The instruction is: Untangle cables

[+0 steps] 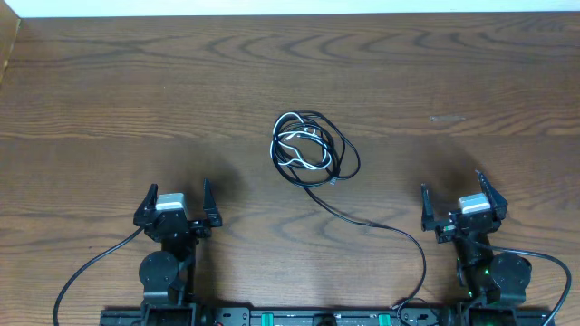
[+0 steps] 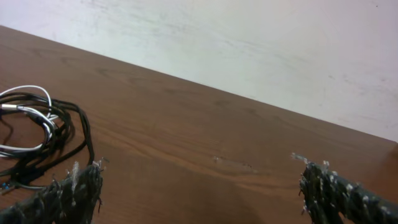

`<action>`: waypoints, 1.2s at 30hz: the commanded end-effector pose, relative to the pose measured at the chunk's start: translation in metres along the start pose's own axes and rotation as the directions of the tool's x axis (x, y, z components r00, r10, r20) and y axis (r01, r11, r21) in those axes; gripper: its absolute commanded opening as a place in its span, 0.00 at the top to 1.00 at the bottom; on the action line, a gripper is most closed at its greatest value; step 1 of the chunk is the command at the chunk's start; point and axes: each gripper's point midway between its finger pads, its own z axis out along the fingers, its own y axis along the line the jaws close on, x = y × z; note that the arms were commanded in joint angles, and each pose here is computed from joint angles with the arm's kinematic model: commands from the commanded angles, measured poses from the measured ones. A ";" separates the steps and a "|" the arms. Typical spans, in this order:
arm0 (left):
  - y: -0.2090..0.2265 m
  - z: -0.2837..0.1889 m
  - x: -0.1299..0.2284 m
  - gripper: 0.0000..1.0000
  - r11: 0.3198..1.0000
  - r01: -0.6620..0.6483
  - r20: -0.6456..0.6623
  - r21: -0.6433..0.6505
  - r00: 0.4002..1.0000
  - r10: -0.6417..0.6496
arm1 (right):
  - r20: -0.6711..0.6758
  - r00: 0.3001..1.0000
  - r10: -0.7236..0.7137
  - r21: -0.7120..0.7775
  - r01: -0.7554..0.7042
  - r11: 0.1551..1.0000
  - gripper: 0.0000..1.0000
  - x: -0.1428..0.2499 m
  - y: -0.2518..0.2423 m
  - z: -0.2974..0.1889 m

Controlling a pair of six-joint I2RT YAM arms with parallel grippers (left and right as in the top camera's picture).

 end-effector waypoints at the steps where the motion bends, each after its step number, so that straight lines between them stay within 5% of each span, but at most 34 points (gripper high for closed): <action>1: 0.001 0.000 0.016 0.02 1.000 -0.019 -0.052 -0.007 0.998 0.018 | -0.003 1.000 -0.005 -0.007 0.005 1.000 0.01 0.001 0.002 0.000; 36: -0.003 0.000 0.016 0.02 1.000 -0.016 -0.049 0.019 0.999 0.017 | 0.037 0.999 -0.011 -0.037 0.012 0.999 0.01 -0.008 0.006 0.000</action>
